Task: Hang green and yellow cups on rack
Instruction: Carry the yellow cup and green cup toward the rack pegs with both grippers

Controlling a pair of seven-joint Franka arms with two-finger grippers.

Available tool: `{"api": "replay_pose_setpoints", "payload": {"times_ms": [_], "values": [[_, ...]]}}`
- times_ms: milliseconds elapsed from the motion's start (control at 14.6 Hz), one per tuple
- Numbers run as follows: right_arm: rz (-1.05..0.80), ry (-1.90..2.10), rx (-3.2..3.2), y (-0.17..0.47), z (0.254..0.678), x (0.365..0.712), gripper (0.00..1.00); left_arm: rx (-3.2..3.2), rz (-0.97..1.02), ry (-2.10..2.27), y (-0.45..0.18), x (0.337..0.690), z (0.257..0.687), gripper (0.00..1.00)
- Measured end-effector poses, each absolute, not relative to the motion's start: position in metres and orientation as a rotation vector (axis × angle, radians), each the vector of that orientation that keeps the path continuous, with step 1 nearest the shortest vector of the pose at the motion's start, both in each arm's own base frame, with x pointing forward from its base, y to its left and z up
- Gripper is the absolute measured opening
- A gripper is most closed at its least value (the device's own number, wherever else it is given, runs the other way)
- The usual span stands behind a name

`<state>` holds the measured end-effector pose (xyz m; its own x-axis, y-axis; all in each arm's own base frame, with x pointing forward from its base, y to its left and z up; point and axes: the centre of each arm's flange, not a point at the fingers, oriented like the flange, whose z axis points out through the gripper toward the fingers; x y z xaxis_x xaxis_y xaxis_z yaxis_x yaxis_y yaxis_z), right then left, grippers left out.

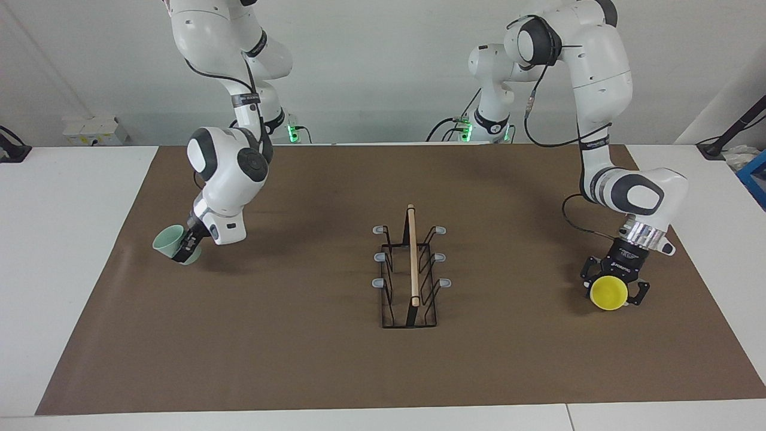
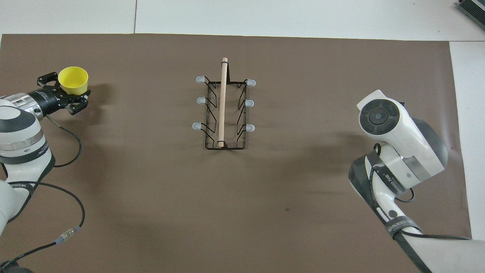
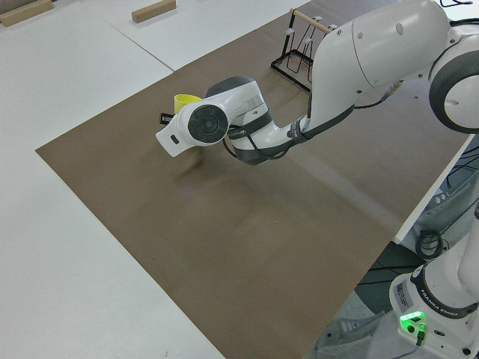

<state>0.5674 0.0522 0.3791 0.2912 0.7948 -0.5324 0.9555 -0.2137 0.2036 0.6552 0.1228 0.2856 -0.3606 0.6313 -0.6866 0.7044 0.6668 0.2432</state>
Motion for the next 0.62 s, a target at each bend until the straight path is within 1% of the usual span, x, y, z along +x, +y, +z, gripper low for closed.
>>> {"api": "replay_pose_setpoints", "payload": {"times_ms": [137, 342, 478, 615], "values": [[-0.341, 1.566, 2.176, 0.079, 0.403, 0.564, 0.70, 1.101, -0.047, 2.041, 0.118, 0.672, 0.314, 0.64], [-0.155, 1.577, 2.457, 0.100, 0.438, 0.559, 0.70, 1.218, 0.064, 1.978, 0.115, 0.691, 0.353, 0.64], [0.005, 1.621, 2.622, 0.108, 0.461, 0.560, 0.70, 1.389, 0.165, 1.927, 0.113, 0.700, 0.381, 0.64], [0.205, 1.649, 2.723, 0.109, 0.480, 0.565, 0.70, 1.566, 0.285, 1.865, 0.108, 0.711, 0.414, 0.64]]}}
